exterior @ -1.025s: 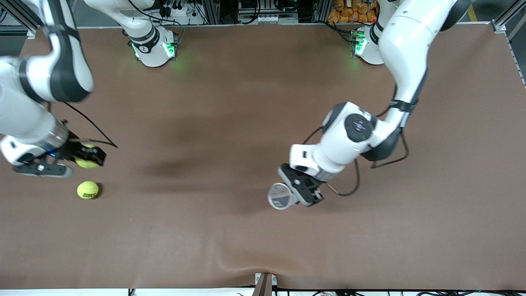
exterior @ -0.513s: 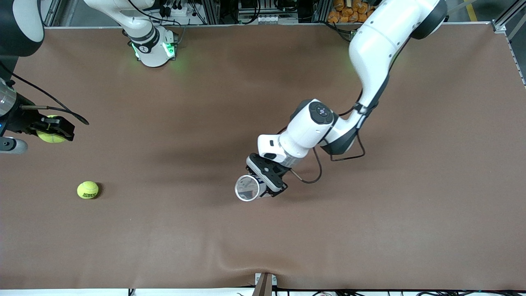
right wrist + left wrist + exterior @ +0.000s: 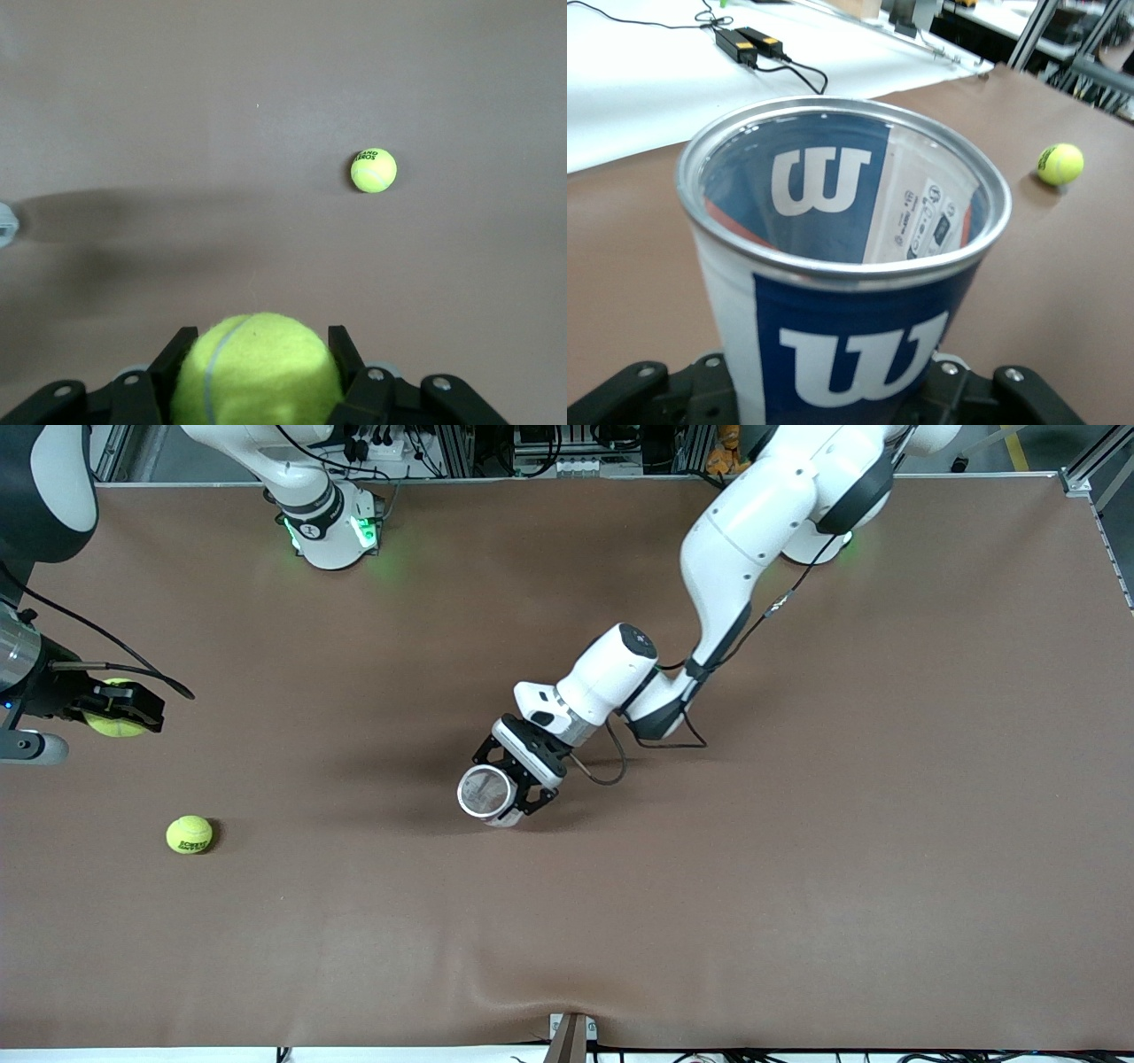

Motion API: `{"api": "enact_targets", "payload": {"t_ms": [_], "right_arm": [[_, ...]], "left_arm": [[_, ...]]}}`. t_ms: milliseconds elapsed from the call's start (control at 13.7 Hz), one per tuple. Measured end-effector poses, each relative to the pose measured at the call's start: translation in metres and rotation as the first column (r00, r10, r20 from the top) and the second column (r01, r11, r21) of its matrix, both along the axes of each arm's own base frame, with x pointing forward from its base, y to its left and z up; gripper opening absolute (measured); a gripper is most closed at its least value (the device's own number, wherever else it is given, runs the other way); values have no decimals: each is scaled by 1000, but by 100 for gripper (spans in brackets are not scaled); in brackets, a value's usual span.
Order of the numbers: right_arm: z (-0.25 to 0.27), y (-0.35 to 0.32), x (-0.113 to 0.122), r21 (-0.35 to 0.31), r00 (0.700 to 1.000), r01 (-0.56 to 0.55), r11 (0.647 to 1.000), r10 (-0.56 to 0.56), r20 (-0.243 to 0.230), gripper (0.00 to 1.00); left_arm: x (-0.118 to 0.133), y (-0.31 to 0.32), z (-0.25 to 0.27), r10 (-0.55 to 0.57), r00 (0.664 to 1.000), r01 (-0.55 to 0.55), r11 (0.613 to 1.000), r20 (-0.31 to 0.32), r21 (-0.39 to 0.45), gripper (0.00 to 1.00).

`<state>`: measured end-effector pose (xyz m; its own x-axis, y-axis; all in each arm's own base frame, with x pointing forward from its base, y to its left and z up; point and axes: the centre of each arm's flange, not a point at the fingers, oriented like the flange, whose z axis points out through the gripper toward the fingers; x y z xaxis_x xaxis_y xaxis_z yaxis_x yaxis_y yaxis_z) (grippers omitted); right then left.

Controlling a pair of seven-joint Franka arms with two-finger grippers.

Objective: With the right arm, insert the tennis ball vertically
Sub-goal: 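Lift the can upright with the left gripper while the right gripper lifts the ball, then move the ball over the can opening and open the right gripper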

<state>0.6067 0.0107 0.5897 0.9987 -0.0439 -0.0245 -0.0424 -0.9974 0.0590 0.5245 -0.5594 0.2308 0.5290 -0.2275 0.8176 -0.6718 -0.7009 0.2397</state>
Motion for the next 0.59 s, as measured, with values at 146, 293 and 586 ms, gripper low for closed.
{"api": "enact_targets", "payload": {"t_ms": [146, 293, 586], "right_arm": [[0, -1, 0, 0, 1000, 0, 1000, 0, 0, 66], [0, -1, 0, 0, 1000, 0, 1000, 0, 0, 66], [-1, 1, 1, 10, 1000, 0, 1000, 0, 0, 66]], "left_arm": [[-15, -8, -12, 18, 1000, -18, 1000, 5, -21, 61], [-27, -15, -23, 40, 999, -40, 999, 6, -23, 61], [-38, -19, -34, 48, 999, -48, 999, 25, -12, 61]]}}
